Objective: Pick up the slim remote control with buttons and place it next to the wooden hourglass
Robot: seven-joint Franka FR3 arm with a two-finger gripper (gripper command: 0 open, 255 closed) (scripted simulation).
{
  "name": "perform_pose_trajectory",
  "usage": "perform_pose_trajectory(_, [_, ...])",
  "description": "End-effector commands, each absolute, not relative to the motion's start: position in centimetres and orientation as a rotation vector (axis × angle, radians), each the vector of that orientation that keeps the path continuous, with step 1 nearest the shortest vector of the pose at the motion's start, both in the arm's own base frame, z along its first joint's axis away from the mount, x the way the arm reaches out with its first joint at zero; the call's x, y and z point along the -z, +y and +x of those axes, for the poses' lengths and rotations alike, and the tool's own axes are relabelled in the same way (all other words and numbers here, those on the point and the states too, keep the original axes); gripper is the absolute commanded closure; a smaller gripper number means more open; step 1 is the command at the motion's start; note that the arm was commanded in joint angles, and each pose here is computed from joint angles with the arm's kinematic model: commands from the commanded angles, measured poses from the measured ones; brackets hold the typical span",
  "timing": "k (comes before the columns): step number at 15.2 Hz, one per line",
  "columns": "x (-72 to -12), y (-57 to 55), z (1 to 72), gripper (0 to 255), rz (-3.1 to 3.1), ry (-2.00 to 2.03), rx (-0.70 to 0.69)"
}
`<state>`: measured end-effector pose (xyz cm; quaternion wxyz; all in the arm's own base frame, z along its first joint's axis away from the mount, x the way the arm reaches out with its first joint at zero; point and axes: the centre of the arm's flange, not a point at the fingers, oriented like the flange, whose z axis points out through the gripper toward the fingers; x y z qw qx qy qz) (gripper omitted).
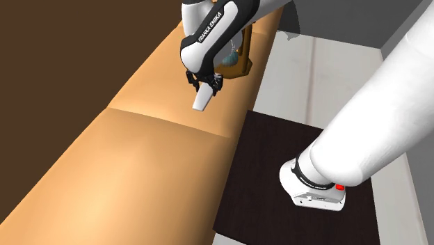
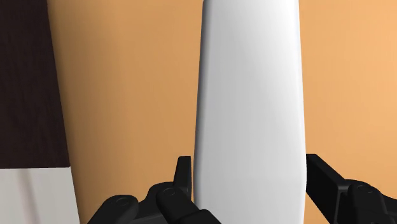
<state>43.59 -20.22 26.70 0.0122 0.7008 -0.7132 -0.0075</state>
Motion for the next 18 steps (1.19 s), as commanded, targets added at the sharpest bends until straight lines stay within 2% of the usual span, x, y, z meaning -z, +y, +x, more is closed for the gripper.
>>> perform_pose_trajectory(1, [-25.6,-20.2,43.6,255,2.185,-2.224,0.022])
perform_pose_trajectory(10, [-25.1,-20.2,43.6,255,2.185,-2.224,0.022])
perform_pose_trajectory(11, [-25.1,-20.2,43.6,0,2.185,-2.224,0.022])
perform_pose_trajectory(16, [-25.1,-20.2,43.6,0,2.185,-2.224,0.022])
perform_pose_trajectory(18, [-27.7,-20.2,43.7,0,2.185,-2.224,0.022])
